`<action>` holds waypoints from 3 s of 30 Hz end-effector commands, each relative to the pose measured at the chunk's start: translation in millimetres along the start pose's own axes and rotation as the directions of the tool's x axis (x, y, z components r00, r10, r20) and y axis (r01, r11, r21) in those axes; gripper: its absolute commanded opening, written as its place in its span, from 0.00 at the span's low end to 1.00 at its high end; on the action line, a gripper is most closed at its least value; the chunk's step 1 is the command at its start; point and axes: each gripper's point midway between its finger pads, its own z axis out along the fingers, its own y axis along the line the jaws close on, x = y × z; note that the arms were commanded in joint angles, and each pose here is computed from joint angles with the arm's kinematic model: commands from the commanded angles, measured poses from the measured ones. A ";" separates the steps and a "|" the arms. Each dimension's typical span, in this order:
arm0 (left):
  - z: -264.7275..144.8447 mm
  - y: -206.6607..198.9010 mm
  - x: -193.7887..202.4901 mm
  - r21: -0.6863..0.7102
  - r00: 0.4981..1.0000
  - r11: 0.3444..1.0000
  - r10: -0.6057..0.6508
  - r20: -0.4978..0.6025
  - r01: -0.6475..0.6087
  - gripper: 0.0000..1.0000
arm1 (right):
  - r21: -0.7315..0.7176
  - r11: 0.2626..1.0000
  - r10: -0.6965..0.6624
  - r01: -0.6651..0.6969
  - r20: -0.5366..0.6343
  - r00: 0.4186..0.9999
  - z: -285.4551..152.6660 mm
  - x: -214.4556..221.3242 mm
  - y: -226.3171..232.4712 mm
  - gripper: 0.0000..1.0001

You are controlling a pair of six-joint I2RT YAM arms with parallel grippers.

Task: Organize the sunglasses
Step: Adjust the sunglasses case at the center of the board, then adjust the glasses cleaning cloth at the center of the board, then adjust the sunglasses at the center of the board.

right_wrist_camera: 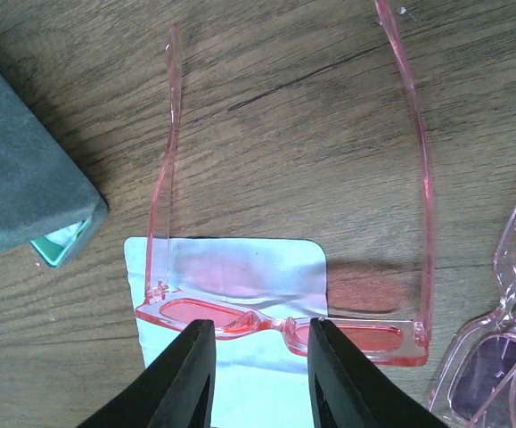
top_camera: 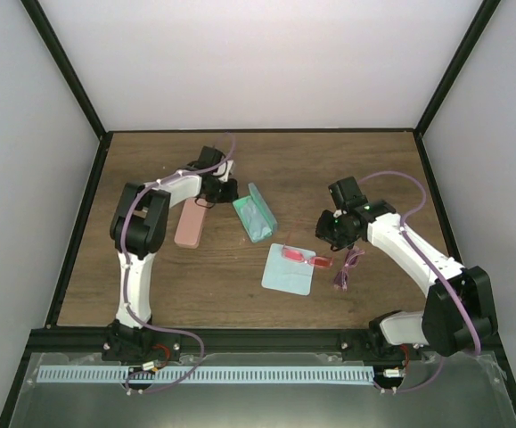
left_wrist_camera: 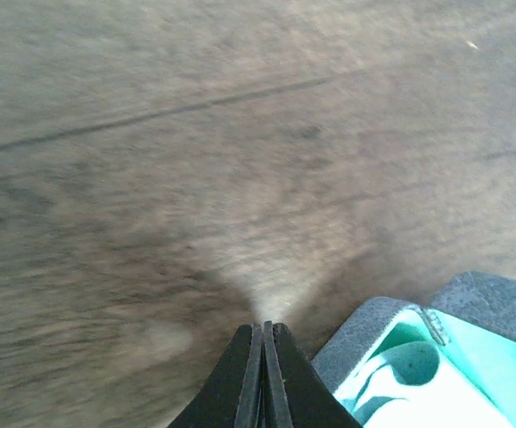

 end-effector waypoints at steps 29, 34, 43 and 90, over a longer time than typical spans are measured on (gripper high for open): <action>-78.5 -12.7 88.4 -0.040 0.998 0.998 -0.053 0.037 0.054 0.14 | 0.046 0.999 0.002 -0.006 0.083 0.997 -8.4 -24.4 -17.2 0.43; -107.1 -43.1 69.1 0.074 0.991 0.996 -0.059 0.121 0.050 0.15 | 0.158 0.987 0.013 -0.021 0.051 0.999 2.1 -25.7 -49.6 0.51; -103.9 -124.1 106.5 0.204 0.997 0.977 0.041 0.071 -0.055 0.47 | 0.232 0.973 0.010 -0.014 0.017 1.000 33.7 -45.0 -62.2 0.48; -0.5 -245.9 170.6 0.211 0.926 0.919 0.362 -0.112 -0.333 0.27 | 0.279 0.959 0.068 -0.060 -0.020 0.997 64.5 -98.1 -85.6 0.06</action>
